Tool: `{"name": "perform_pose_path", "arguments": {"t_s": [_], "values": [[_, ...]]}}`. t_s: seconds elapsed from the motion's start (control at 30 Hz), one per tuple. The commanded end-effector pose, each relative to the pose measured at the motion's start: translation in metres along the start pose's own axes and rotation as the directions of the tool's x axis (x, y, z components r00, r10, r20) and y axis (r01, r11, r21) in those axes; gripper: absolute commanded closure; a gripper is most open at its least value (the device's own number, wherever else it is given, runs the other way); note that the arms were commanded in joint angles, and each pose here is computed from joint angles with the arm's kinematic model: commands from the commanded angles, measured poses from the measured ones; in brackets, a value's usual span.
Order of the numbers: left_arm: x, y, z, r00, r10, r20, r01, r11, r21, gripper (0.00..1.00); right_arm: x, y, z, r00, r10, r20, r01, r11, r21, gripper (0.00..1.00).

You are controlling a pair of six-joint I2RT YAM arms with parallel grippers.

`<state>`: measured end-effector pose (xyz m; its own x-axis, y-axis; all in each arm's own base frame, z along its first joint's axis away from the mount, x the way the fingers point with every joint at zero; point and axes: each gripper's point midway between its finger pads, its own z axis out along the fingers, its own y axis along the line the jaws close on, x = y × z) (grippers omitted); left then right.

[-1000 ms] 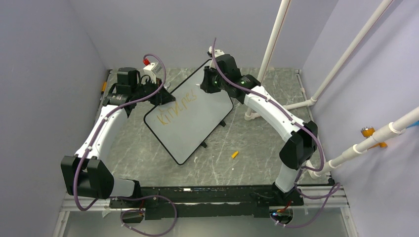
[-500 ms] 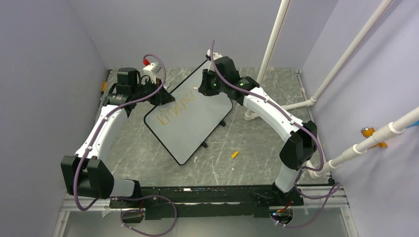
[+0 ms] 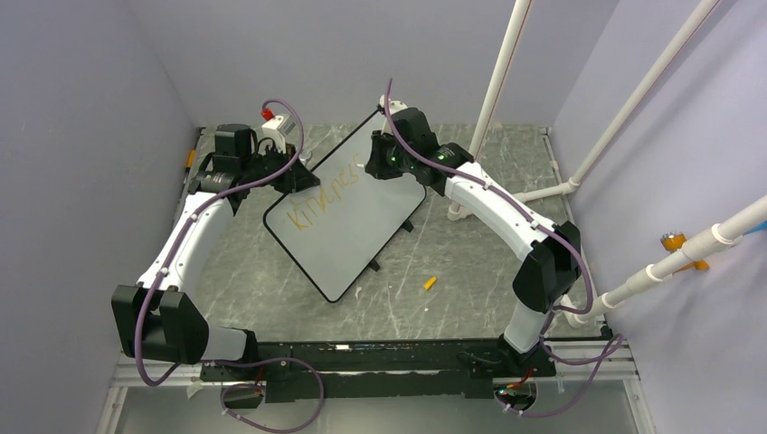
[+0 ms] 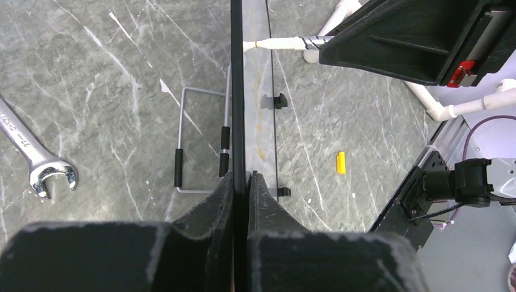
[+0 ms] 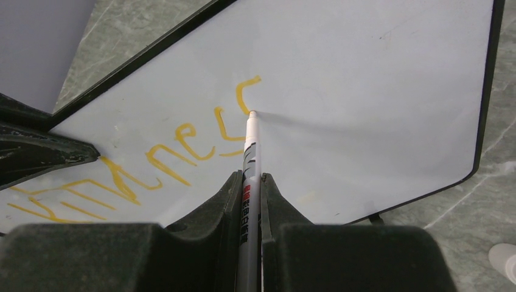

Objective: Write a sentence on the whiteboard

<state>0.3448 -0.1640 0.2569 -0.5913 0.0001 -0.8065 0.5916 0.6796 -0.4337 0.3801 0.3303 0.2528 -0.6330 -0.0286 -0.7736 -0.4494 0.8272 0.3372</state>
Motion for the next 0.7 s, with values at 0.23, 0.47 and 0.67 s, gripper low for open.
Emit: {"name": "perform_pose_path", "arguments": {"t_s": [0.23, 0.47, 0.67], "values": [[-0.011, -0.023, -0.004, 0.992, 0.122, 0.035, -0.124, 0.990, 0.073, 1.00, -0.010, -0.016, -0.003, 0.999, 0.008, 0.035, -0.012, 0.995, 0.097, 1.00], [-0.011, -0.024, -0.005, 0.992, 0.122, 0.035, -0.124, 0.989, 0.074, 1.00, -0.001, -0.016, -0.005, 1.000, 0.003, 0.011, -0.004, 0.996, 0.087, 1.00], [-0.012, -0.024, -0.005, 0.992, 0.123, 0.037, -0.126, 0.989, 0.075, 1.00, 0.005, -0.013, -0.007, 1.000, 0.000, -0.001, 0.000, 0.998, 0.062, 1.00]]}}
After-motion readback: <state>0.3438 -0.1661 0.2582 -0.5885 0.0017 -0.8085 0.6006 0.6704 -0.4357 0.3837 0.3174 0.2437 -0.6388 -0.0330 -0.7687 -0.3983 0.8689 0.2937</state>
